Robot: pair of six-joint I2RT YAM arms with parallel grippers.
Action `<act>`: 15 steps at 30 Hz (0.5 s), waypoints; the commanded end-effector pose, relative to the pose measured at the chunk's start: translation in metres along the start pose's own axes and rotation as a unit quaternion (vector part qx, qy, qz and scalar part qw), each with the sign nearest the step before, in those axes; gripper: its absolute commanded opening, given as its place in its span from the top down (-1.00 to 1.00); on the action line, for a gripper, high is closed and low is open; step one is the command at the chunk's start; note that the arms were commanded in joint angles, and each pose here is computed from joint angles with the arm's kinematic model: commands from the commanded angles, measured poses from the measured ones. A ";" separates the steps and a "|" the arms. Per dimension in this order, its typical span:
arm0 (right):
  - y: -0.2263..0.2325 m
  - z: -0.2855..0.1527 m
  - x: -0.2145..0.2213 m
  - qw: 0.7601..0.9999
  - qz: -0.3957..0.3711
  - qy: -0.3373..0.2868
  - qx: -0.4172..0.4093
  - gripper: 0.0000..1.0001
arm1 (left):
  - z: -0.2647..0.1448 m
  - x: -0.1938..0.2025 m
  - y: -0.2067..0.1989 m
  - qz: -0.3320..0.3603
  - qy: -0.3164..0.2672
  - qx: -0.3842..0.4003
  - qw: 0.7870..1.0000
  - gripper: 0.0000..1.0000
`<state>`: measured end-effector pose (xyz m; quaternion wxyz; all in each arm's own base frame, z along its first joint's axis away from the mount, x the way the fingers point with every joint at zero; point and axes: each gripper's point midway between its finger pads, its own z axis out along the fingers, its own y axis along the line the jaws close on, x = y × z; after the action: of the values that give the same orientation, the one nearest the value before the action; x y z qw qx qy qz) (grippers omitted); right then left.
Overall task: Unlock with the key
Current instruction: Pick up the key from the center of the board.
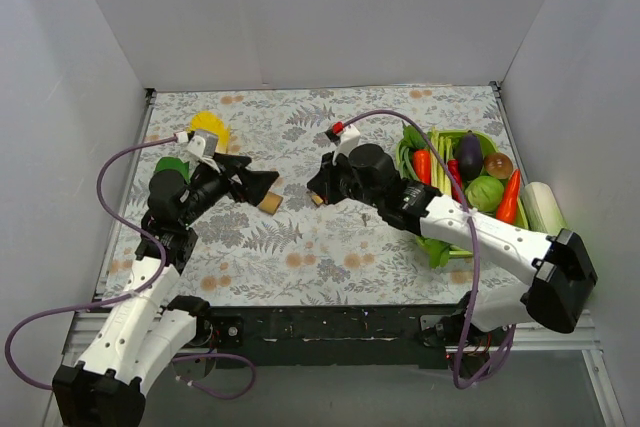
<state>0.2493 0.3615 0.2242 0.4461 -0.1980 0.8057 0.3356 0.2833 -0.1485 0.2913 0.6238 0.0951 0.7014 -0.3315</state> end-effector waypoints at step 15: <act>0.075 -0.063 -0.045 0.977 0.063 -0.039 -0.200 0.97 | -0.021 0.049 -0.114 -0.021 0.114 0.336 0.935 -0.96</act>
<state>0.2002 0.3631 0.2897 0.4113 -0.2242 0.7469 0.4719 0.2097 -0.2288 0.2823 0.4872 0.2883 0.6373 -0.5229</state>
